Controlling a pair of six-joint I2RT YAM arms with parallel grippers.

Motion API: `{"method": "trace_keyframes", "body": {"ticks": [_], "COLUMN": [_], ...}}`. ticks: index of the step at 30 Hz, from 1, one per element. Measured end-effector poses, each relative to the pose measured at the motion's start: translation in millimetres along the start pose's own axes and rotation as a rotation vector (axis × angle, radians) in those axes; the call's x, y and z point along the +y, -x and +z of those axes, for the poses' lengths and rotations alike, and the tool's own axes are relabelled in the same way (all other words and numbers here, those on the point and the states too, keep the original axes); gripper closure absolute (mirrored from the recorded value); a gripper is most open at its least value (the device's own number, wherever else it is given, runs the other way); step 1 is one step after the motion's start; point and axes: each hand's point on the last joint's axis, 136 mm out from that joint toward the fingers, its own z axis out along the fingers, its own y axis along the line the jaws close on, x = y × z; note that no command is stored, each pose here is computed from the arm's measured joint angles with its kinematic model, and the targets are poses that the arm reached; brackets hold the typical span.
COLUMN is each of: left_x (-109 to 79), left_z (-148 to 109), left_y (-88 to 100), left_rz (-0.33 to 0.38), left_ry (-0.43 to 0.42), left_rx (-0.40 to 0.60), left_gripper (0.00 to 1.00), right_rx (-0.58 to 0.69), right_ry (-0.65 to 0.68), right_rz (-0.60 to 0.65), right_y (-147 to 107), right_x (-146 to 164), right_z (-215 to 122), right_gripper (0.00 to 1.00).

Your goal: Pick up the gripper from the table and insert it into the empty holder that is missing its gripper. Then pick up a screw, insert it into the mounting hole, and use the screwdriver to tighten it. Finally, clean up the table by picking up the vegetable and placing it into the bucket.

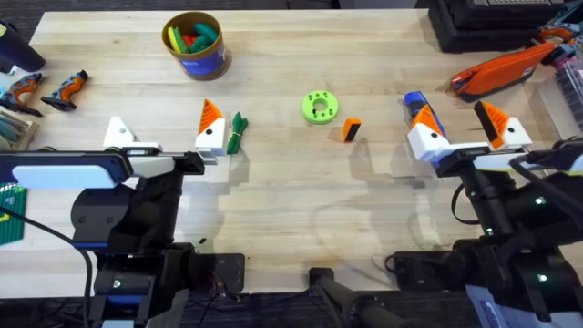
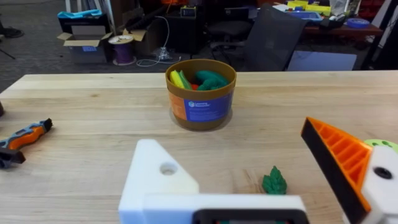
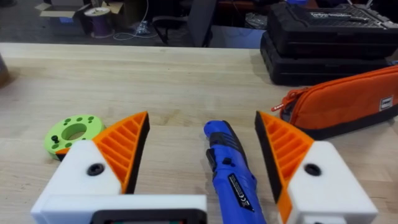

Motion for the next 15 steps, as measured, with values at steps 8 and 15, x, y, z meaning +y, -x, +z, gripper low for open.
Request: {"method": "trace_keyframes", "body": {"ticks": [8, 15], "left_x": [0.1, 0.2], "left_z": [0.0, -0.9], "left_y": [1.0, 17.0], "left_rz": [0.000, -0.004], "left_ry": [0.001, 0.001], "left_rx": [-0.004, -0.065], "left_gripper": [0.015, 0.015], "right_rx": [0.001, -0.118], "right_ry": [0.000, 0.007], "right_rz": [0.000, 0.002], "right_y": [-0.2, 29.1], "right_x": [0.0, 1.2], "right_z": [0.0, -1.7], "right_gripper": [0.025, 0.024]}}
